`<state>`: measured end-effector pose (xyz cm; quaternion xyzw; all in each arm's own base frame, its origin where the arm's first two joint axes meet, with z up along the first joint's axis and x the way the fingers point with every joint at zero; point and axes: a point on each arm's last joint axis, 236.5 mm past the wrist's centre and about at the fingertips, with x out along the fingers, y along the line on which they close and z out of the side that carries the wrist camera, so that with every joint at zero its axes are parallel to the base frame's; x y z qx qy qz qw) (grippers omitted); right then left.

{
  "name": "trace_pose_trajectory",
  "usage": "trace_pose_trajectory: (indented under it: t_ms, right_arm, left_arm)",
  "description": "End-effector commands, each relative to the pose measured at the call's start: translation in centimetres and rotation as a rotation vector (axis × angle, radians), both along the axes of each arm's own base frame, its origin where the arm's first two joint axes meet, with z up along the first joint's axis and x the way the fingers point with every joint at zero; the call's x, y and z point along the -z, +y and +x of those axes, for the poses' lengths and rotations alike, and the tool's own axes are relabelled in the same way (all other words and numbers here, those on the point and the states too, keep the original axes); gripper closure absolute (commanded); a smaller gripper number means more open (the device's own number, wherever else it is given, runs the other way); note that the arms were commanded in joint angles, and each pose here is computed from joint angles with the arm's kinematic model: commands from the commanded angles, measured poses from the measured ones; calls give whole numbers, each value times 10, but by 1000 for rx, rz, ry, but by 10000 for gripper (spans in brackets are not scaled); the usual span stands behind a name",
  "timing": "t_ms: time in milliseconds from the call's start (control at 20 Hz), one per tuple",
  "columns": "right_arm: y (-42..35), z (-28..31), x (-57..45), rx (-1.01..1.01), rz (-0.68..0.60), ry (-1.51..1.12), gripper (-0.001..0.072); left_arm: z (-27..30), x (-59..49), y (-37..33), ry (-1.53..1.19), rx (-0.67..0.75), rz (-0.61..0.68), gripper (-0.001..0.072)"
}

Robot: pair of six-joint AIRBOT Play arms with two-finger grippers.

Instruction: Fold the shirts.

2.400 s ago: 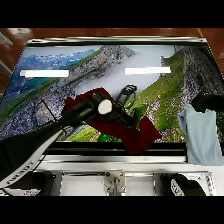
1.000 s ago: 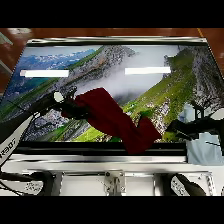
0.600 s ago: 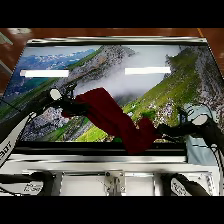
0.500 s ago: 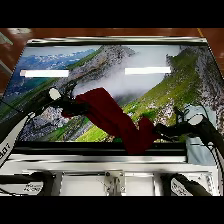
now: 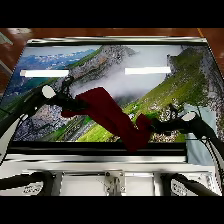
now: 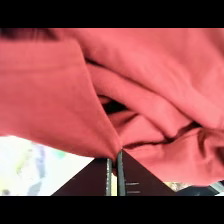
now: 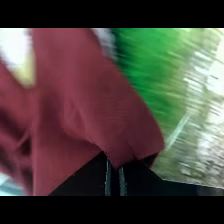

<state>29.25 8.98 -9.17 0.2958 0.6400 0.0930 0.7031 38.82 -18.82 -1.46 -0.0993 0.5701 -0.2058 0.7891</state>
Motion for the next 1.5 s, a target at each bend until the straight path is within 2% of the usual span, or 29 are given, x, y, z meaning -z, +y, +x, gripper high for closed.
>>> trace_pose_trajectory:
  t_ms: [0, 200, 350, 500, 600, 750, 850, 1000, 1100, 1250, 1450]
  right_arm:
    - [6, 32, -79, -139, -7, -238, 646]
    - [0, 71, -289, -113, -112, -817, 646]
    - [-6, 36, -450, 32, -129, -1213, 647]
    - [2, -13, -514, 75, -80, -1341, 647]
    - [6, -36, -521, 32, -120, -1356, 647]
    - [-5, -56, -498, -6, -246, -1275, 647]
    - [-3, -68, -464, -35, -237, -1114, 647]
    - [3, -97, -385, -145, -206, -718, 647]
    - [-8, -117, -332, -177, -224, -447, 647]
    - [-22, -122, -260, -171, -238, -212, 647]
    - [-14, -88, -163, -69, -147, -120, 647]
  left_arm:
    - [17, -80, 26, -229, 21, 100, 668]
    - [2, -307, 52, -758, -33, 86, 668]
    - [-68, -479, 80, -1181, -137, -20, 668]
    - [-134, -557, 97, -1388, -188, -109, 668]
    - [-151, -563, 96, -1400, -176, -131, 667]
    - [-163, -562, 99, -1466, -94, 13, 668]
    - [-160, -561, 104, -1474, -95, 57, 667]
    - [-132, -537, 101, -1398, -82, 100, 668]
    - [-96, -491, 101, -1264, -60, 180, 667]
    - [-34, -386, 94, -988, 3, 281, 668]
    - [36, -238, 68, -672, 79, 290, 667]
